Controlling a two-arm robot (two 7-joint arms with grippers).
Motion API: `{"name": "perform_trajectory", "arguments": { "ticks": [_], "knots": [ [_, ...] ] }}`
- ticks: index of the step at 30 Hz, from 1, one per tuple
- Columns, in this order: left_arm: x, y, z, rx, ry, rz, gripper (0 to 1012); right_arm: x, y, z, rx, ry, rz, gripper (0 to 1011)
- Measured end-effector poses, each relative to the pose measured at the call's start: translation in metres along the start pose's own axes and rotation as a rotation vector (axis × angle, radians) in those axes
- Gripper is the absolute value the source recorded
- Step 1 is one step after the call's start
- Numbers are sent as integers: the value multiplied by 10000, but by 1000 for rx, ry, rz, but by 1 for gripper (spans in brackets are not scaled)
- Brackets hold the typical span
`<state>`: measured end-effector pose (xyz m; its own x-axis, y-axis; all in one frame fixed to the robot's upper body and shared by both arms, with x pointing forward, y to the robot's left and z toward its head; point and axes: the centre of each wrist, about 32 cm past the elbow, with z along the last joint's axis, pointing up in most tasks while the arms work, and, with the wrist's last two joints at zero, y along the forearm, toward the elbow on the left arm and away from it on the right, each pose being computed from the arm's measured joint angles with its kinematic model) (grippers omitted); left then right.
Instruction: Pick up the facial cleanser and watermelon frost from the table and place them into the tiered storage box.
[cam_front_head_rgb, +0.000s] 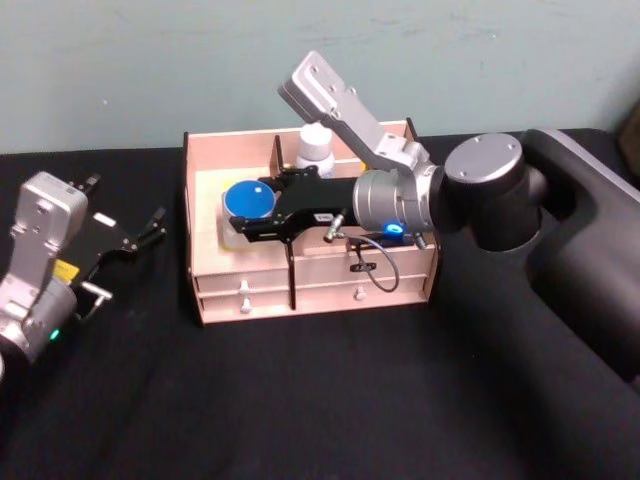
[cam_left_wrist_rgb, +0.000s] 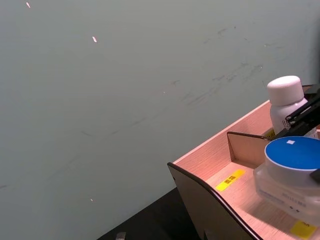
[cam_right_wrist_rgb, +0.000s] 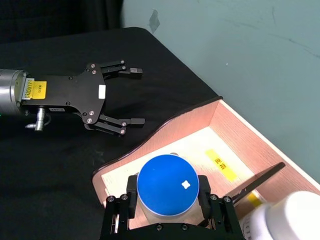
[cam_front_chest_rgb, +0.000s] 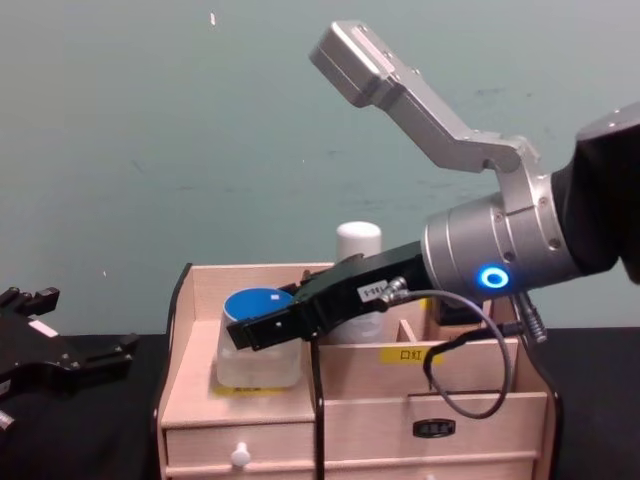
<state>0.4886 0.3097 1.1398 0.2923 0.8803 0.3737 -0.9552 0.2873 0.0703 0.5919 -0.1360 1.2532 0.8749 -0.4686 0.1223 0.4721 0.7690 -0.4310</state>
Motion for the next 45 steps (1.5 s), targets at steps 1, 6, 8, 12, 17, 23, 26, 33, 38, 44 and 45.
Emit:
{"name": "perform_trajectory", "arguments": {
  "ticks": [1, 6, 8, 12, 17, 23, 26, 33, 38, 44, 45],
  "knots": [
    [0, 0, 0, 0, 0, 0, 1010, 5, 9, 0, 0, 0, 1, 728],
    [0, 0, 0, 0, 0, 0, 1009, 20, 58, 3, 0, 0, 10, 728],
    [0, 0, 0, 0, 0, 0, 1010, 24, 73, 1, -2, -2, 12, 728],
    [0, 0, 0, 0, 0, 0, 1010, 27, 86, -6, -5, 0, 13, 728],
    [0, 0, 0, 0, 0, 0, 1009, 29, 91, -9, -8, 2, 12, 728],
    [0, 0, 0, 0, 0, 0, 1010, 29, 89, -7, -8, 1, 11, 726],
    [0, 0, 0, 0, 0, 0, 1010, 29, 87, -7, -9, 1, 10, 758],
    [0, 0, 0, 0, 0, 0, 1010, 30, 84, -7, -7, 1, 9, 930],
    [0, 0, 0, 0, 0, 0, 1010, 23, 63, -22, 16, -5, -3, 1003],
    [0, 0, 0, 0, 0, 0, 1010, 4, 8, -18, 44, -21, -18, 1003],
    [0, 0, 0, 0, 0, 0, 1009, -6, -14, -15, 53, -27, -27, 1002]
  ]
}}
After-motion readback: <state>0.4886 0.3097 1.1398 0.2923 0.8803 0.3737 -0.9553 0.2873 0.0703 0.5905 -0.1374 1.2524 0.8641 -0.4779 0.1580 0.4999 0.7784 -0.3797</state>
